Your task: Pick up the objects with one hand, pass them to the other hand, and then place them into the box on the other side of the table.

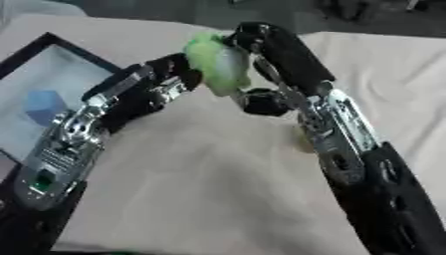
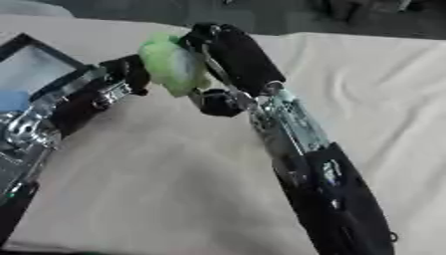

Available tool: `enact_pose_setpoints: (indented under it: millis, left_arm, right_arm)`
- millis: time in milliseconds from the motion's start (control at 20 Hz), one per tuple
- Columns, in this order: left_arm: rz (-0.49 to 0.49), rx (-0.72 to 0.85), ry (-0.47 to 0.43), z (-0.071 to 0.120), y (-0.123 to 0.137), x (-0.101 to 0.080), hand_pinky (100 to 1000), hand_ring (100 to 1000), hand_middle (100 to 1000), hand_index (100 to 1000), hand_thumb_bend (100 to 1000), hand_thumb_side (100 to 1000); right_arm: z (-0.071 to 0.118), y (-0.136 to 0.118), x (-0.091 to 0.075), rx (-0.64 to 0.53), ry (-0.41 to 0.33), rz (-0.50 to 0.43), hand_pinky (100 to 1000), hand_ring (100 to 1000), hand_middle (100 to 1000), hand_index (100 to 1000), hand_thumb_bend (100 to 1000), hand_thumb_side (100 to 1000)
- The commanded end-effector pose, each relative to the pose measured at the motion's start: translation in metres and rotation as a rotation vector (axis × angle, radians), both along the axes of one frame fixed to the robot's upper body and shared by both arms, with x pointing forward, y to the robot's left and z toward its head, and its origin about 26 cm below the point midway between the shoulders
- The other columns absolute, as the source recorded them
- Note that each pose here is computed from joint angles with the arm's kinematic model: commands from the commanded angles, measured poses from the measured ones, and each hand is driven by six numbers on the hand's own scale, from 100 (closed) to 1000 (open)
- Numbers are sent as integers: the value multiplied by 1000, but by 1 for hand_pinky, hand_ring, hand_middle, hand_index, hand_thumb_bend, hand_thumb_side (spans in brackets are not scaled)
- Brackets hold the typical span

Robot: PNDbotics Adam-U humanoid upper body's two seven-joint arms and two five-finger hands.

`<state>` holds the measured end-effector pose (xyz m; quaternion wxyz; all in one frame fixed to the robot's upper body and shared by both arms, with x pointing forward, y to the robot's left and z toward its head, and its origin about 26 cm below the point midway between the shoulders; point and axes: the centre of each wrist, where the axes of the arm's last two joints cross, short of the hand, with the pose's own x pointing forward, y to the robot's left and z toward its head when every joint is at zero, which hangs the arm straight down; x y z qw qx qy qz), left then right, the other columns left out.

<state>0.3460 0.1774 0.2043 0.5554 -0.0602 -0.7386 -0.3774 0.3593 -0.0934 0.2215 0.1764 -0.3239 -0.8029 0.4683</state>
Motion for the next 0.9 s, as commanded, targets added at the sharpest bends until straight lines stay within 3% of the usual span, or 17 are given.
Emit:
enact_pose_setpoints:
  millis: [50,900]
  left_arm:
    - [6,12,-9,6,-3,-1,880,1000,1000,825,370,729]
    - [70,51,33,1,-6,0,849,1000,986,807,335,706]
  right_arm:
    - [10,10,-6,14,-39,42,778,557,434,574,100,100]
    - [18,15,-14,85,-37,136,737,528,409,560,100,100]
